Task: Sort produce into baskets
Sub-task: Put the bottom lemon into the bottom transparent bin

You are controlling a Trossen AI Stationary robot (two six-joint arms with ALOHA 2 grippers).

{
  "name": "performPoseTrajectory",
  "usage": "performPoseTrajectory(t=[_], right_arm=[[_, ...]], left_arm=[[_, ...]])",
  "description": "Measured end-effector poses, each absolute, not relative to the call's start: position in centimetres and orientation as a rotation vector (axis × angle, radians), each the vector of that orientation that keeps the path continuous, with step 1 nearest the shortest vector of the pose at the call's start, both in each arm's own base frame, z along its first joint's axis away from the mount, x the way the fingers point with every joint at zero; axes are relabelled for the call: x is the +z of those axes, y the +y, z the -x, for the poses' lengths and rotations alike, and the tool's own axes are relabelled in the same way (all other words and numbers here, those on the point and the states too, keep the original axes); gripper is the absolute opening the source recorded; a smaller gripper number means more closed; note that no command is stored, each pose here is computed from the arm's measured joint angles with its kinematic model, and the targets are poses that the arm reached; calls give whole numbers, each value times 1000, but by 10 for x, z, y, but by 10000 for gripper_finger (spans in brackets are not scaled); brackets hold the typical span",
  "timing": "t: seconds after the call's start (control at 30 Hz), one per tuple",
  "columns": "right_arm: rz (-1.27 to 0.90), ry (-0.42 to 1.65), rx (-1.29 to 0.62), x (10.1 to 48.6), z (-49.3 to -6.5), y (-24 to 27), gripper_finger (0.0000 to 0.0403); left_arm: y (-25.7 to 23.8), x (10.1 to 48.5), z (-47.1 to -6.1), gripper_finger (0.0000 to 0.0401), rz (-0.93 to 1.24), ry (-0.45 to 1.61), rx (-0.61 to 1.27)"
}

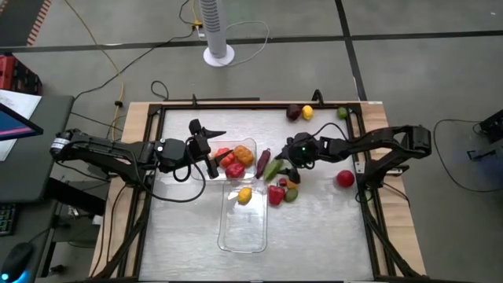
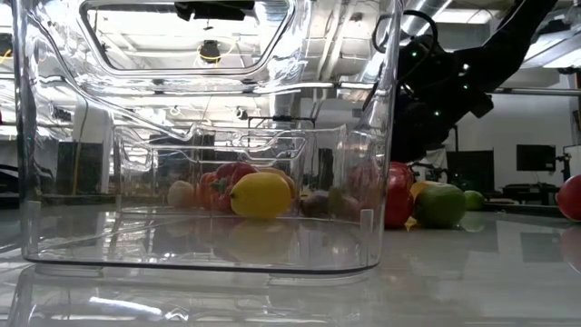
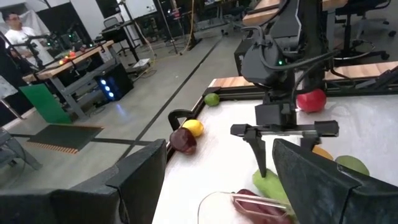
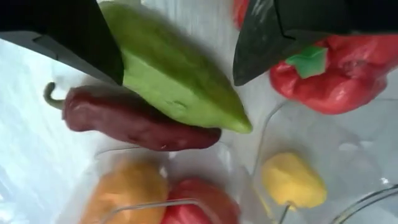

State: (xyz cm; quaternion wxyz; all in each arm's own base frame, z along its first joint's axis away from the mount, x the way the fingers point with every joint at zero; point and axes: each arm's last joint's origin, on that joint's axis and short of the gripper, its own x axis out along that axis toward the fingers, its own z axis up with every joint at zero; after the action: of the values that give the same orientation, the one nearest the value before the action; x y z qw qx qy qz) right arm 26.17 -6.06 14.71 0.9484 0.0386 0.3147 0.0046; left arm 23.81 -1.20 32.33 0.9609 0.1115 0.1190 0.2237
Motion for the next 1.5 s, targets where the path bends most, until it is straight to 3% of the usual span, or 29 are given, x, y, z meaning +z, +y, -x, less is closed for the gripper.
performPoseTrajectory(t=[0.33, 0.63, 0.97, 1.5], right_arm=[[-79, 755, -65, 168, -254, -57, 345], [99, 1026, -81, 196, -248, -1, 338], [280, 1110, -57, 212, -247, 15, 397], [645, 1333, 132, 182, -271, 41, 388]], left_arm=[[-12, 323, -238, 280, -225, 248, 454], [-12, 323, -238, 280, -224, 244, 455], [-12, 323, -238, 280, -225, 245, 455], [-12, 323, -238, 280, -235, 251, 453]])
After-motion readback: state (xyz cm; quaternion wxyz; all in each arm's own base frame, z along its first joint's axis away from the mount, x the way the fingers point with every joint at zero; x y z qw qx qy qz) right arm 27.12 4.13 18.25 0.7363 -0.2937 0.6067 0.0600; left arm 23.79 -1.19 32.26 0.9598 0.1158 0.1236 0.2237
